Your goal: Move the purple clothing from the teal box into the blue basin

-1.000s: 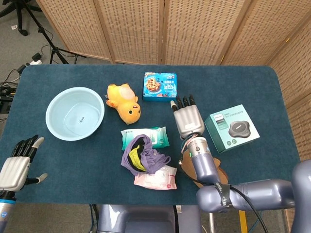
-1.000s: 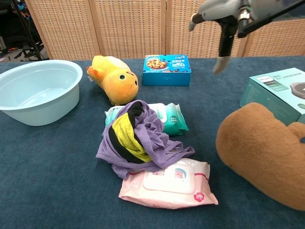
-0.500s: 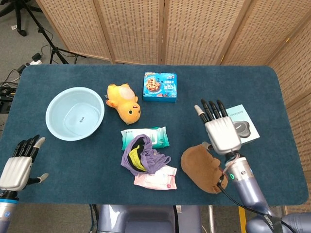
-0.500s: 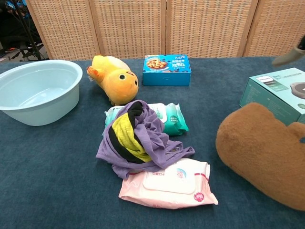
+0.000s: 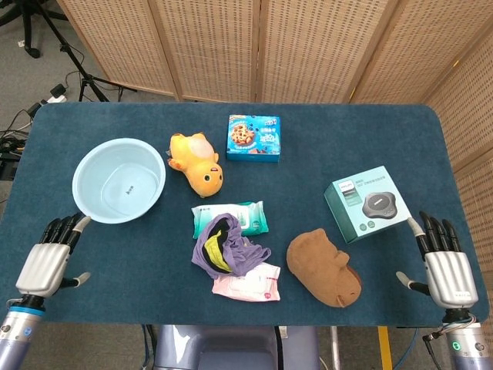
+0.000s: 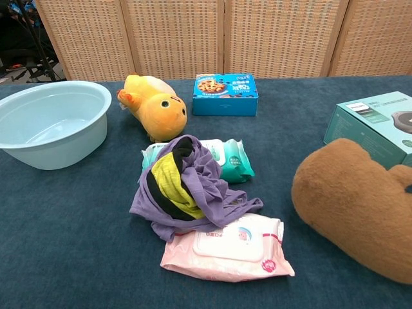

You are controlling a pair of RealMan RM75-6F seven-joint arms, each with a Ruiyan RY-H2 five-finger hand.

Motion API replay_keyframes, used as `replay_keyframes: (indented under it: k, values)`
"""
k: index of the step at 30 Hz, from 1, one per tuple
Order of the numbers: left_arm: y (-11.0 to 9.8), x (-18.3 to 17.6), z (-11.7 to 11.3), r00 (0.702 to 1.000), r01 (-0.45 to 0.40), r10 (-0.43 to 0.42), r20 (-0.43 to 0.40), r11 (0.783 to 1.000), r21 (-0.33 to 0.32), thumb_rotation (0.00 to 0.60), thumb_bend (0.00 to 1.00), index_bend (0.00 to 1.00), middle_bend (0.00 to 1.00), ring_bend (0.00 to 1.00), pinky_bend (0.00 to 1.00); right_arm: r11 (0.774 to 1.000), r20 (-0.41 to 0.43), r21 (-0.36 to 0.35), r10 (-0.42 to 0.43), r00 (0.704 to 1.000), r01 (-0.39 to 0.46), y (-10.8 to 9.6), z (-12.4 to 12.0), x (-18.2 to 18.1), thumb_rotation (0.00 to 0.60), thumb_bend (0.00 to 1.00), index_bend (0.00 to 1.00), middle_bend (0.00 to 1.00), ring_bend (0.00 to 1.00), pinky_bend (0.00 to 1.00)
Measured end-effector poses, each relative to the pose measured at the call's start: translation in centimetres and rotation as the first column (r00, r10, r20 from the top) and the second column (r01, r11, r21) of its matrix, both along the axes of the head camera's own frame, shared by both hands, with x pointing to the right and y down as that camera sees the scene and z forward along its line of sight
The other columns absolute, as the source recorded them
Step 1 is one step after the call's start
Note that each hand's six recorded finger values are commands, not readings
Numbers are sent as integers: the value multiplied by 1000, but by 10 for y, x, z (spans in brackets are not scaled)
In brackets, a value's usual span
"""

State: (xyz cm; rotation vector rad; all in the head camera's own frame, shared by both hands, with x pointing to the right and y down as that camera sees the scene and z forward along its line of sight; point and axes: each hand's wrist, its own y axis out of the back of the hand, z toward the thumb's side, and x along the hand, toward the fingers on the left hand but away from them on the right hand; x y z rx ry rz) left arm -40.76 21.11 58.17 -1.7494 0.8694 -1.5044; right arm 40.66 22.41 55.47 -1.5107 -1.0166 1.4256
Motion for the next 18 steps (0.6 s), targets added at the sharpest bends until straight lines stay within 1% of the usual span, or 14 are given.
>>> replay_keyframes:
  k: [3,7,11,13,15,16,18]
  values:
    - [-15,14,-2,999,-35,35,-18,999,-7,600,129,0,0,0,0,1000,20,21,9,1000,-10,6,1,3,600,156,0,0,0,0]
    - [-38,36,-7,995,-92,91,-43,995,-25,600,124,0,0,0,0,999,40,33,7,999,-8,8,-1,4,600,156,0,0,0,0]
    - [-58,59,-8,988,-140,134,-77,987,-76,600,118,0,0,0,0,999,56,42,6,998,-9,9,-3,5,600,156,0,0,0,0]
    - [-68,73,-7,982,-171,161,-96,979,-112,600,114,0,0,0,0,999,57,43,8,998,-10,9,-4,6,600,156,0,0,0,0]
    - [-77,90,-5,973,-215,197,-119,964,-154,600,112,0,0,0,0,999,60,43,10,998,-12,8,-4,7,600,156,0,0,0,0]
    - [-79,94,-5,970,-226,207,-125,960,-164,600,111,0,0,0,0,999,62,43,10,998,-13,8,-4,7,600,156,0,0,0,0]
    - [-86,110,-2,959,-268,243,-145,943,-197,600,111,0,0,0,0,999,63,42,10,998,-12,9,-4,7,600,156,0,0,0,0]
